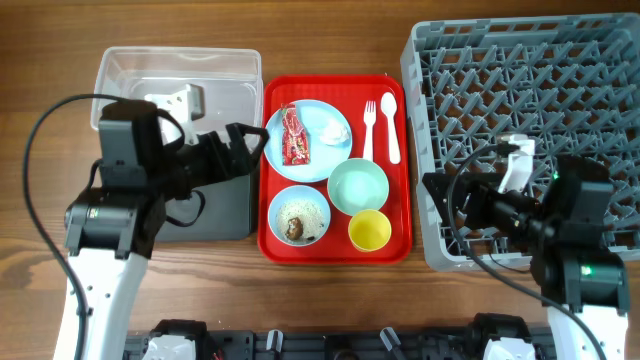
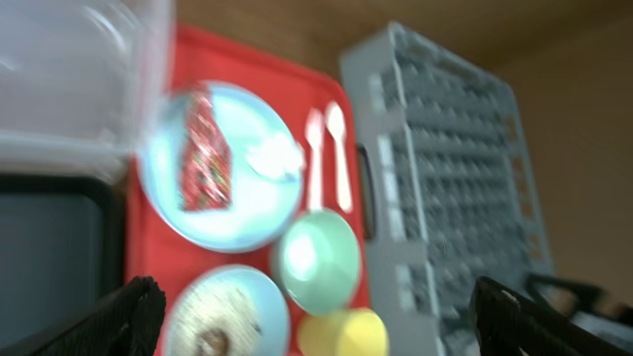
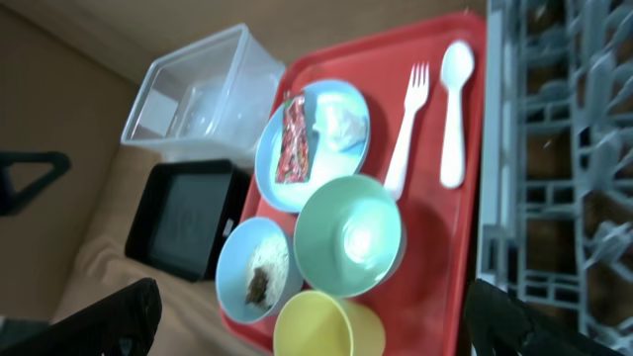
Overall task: Sort waste into correct bins and load items into the dishwasher rack
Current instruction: 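Reach the left gripper to the yellow cup on the red tray and grasp it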
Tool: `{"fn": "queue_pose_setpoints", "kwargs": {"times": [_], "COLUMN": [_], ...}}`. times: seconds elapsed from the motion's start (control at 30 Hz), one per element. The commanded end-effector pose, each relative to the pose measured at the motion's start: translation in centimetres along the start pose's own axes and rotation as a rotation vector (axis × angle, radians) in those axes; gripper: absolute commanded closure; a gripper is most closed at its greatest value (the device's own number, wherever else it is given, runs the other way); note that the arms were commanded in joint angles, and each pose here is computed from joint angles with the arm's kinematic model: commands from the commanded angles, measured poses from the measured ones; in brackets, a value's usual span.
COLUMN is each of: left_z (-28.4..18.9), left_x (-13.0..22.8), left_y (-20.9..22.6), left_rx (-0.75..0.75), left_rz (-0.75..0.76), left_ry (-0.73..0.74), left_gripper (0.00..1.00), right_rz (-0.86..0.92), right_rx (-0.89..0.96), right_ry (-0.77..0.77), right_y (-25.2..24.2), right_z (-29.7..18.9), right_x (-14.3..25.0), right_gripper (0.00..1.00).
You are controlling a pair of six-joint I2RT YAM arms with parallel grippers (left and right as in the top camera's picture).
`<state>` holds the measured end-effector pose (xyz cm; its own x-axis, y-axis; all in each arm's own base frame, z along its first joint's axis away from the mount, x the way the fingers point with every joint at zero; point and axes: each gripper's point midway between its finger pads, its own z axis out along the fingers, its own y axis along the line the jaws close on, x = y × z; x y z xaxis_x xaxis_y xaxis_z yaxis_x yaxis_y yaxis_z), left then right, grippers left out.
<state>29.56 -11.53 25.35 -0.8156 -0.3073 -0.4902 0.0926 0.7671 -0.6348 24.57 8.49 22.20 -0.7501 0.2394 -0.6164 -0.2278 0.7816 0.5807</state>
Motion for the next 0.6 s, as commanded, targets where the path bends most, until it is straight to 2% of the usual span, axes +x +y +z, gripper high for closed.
{"fn": "queue_pose_setpoints", "kwargs": {"times": [0.0, 0.2, 0.4, 0.57], "left_z": [1.3, 4.2, 5.7, 8.2], "left_x": [2.8, 8.1, 11.1, 13.5], "left_y": [-2.4, -3.5, -6.2, -6.0], "left_rx": [0.051, -0.094, -0.057, -0.126], "left_rz": [0.026, 0.205, 0.323, 0.403], "left_ry": [0.129, 0.249, 0.303, 0.355], "left_gripper": [0.00, 0.00, 0.01, 0.01], "right_rz": [0.007, 0.133, 0.170, 0.189], "right_rx": [0.025, 0.301, 0.308, 0.311], "right_ry": [0.022, -0.073, -0.089, -0.083], "right_y": [-0.1, -2.6, -2.1, -2.1], "right_z": [-0.3, -3.4, -4.2, -4.2], "right_x": [-0.3, -3.0, -3.5, -3.2], "right_gripper": [0.00, 0.00, 0.00, 0.00]}}
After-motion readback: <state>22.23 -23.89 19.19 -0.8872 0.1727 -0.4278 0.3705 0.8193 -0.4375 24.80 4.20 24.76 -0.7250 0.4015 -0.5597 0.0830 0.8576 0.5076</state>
